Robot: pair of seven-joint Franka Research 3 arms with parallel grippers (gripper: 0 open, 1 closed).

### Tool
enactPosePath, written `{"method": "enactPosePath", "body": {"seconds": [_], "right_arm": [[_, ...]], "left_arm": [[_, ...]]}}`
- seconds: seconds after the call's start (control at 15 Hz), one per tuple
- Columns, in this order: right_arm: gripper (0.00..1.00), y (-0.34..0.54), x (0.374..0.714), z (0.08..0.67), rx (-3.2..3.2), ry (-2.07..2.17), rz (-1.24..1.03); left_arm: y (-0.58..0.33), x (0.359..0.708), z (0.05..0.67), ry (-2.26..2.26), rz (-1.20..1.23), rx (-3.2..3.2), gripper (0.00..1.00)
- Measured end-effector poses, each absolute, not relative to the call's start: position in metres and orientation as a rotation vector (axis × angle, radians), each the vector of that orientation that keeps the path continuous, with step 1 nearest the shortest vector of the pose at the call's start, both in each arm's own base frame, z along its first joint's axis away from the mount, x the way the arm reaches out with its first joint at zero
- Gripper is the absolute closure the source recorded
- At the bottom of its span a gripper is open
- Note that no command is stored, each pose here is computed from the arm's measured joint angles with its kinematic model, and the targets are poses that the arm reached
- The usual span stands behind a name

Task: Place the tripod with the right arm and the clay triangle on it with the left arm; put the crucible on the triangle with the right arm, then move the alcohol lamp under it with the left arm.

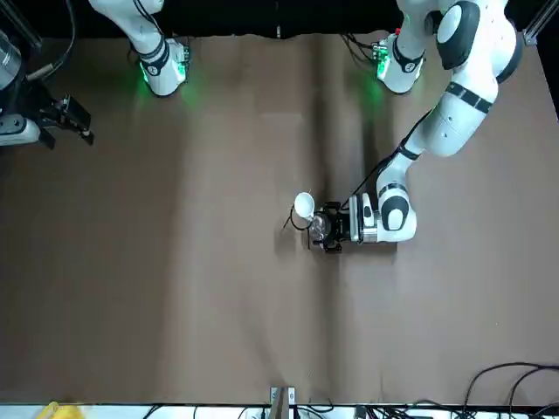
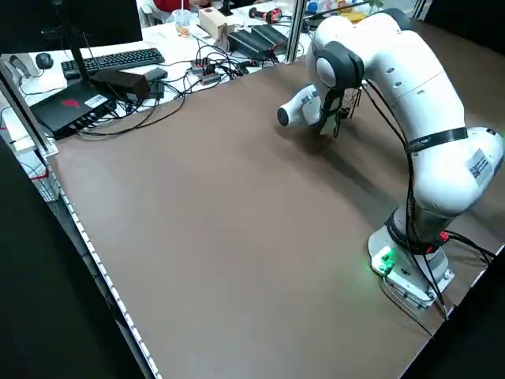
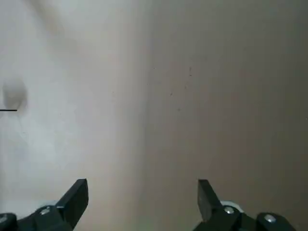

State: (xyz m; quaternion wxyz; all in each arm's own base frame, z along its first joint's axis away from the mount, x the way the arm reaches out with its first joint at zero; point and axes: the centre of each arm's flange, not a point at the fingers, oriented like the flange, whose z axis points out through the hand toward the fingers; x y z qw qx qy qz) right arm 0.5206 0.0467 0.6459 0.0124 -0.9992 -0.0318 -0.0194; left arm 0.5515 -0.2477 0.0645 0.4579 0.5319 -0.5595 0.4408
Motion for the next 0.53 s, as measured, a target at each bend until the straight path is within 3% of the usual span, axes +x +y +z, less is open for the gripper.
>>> {"method": "enactPosePath", "body": {"seconds": [0.2,0.33,0.53], "right_arm": [[0.0,0.0434,0.5219,0.6467,-3.114,-0.088,-0.076],[0.0,0.042,0.5222,0.6468,-3.114,-0.083,-0.078],[0.0,0.0419,0.5223,0.6467,-3.114,-0.083,-0.079]], "left_arm": [[-0.2483,0.5504,0.0629,-1.377,1.084,1.312,0.11],[-0.2482,0.5522,0.064,-1.38,1.09,1.311,0.02],[-0.248,0.5537,0.0648,-1.381,1.094,1.31,0.01]]}}
